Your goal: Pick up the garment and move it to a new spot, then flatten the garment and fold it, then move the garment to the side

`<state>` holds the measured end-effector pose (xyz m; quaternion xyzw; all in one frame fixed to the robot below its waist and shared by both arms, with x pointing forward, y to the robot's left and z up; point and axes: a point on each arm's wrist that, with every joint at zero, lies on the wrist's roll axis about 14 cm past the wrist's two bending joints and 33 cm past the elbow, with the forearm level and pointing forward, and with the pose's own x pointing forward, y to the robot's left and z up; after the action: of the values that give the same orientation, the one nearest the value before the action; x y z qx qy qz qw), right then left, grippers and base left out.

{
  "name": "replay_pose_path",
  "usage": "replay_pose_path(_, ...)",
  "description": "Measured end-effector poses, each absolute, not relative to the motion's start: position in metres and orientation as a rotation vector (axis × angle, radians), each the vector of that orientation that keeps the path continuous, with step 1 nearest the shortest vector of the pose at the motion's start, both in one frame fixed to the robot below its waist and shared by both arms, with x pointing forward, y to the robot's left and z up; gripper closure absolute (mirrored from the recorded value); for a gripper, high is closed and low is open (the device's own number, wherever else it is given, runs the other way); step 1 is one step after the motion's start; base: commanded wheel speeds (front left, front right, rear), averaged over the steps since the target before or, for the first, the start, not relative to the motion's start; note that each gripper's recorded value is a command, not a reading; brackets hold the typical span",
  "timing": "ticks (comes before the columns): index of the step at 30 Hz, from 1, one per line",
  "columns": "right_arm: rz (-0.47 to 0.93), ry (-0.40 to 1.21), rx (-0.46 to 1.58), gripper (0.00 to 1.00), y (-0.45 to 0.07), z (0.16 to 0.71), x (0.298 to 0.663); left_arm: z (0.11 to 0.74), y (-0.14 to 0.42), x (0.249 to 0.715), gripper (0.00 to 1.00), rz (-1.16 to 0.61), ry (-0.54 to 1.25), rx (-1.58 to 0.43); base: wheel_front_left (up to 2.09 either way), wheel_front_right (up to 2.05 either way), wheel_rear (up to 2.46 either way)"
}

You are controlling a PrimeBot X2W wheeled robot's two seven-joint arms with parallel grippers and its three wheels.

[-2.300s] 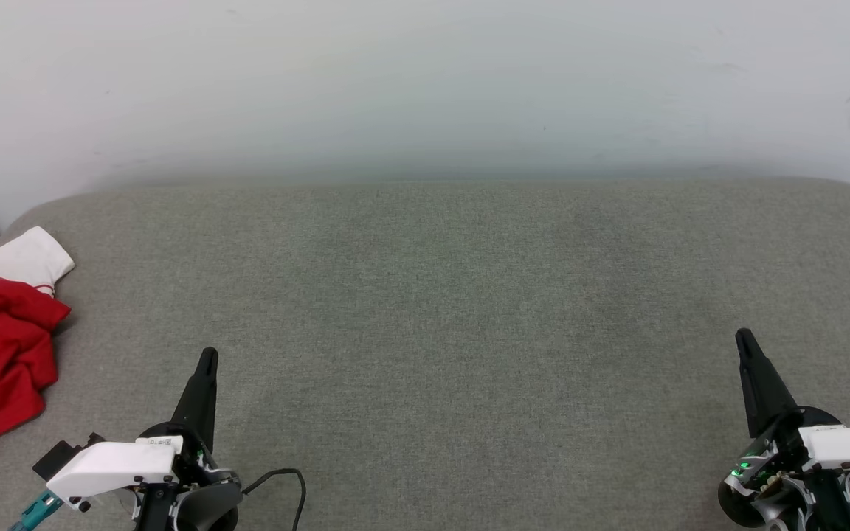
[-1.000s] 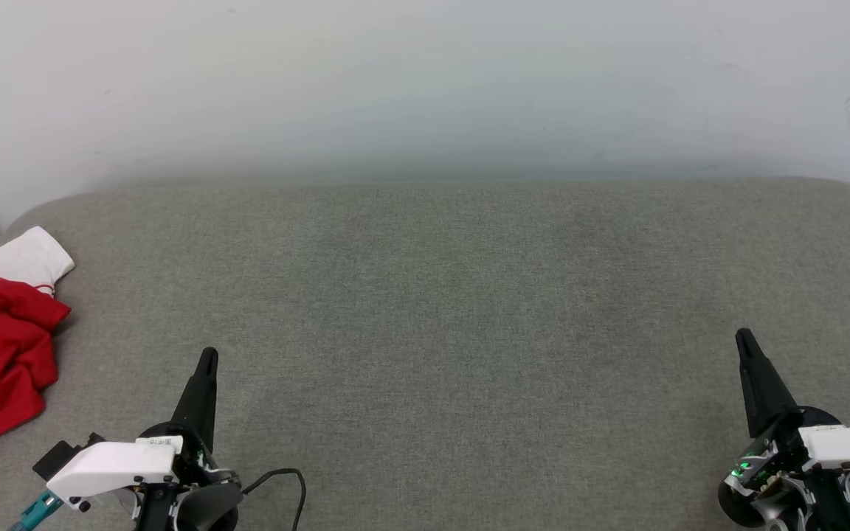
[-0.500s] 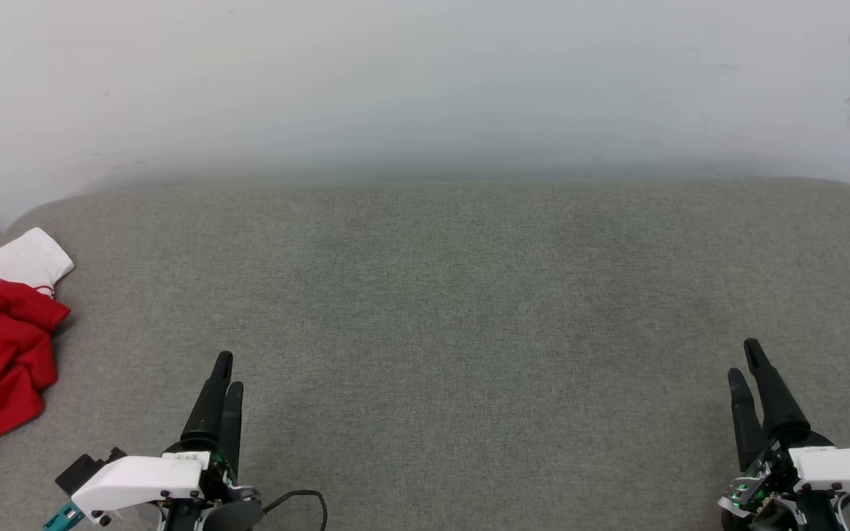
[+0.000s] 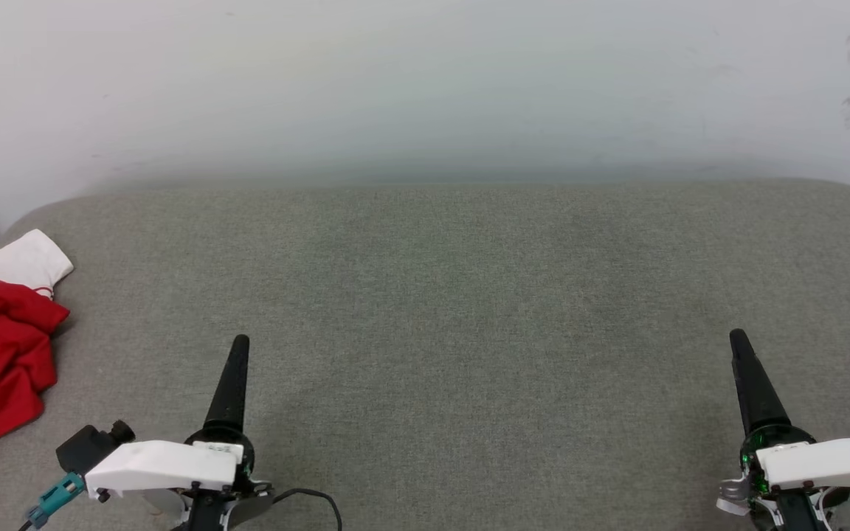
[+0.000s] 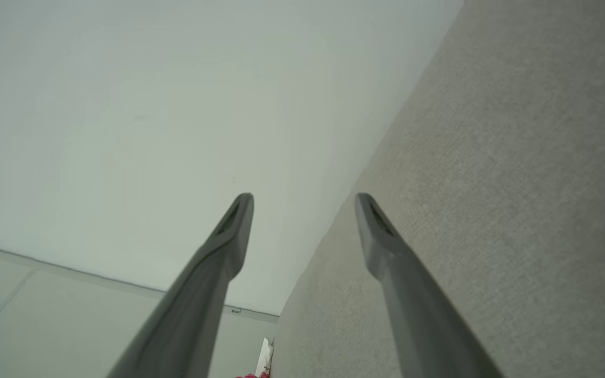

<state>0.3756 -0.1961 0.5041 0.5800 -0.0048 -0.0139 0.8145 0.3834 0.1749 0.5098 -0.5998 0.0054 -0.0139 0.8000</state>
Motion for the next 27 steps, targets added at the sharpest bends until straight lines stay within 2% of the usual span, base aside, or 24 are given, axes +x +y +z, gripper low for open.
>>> replay_pose_path(17,-0.004,-0.029,0.782,0.0,-0.192,0.512,0.373,0.518,0.151,0.383,0.0,-0.09,0.013,-0.883,0.0,0.0,0.0)
replay_pose_path(27,0.025,-0.031,0.584,0.0,-0.188,0.518,0.372,0.52,0.145,0.385,0.0,-0.115,-0.001,-0.682,0.0,0.0,0.0)
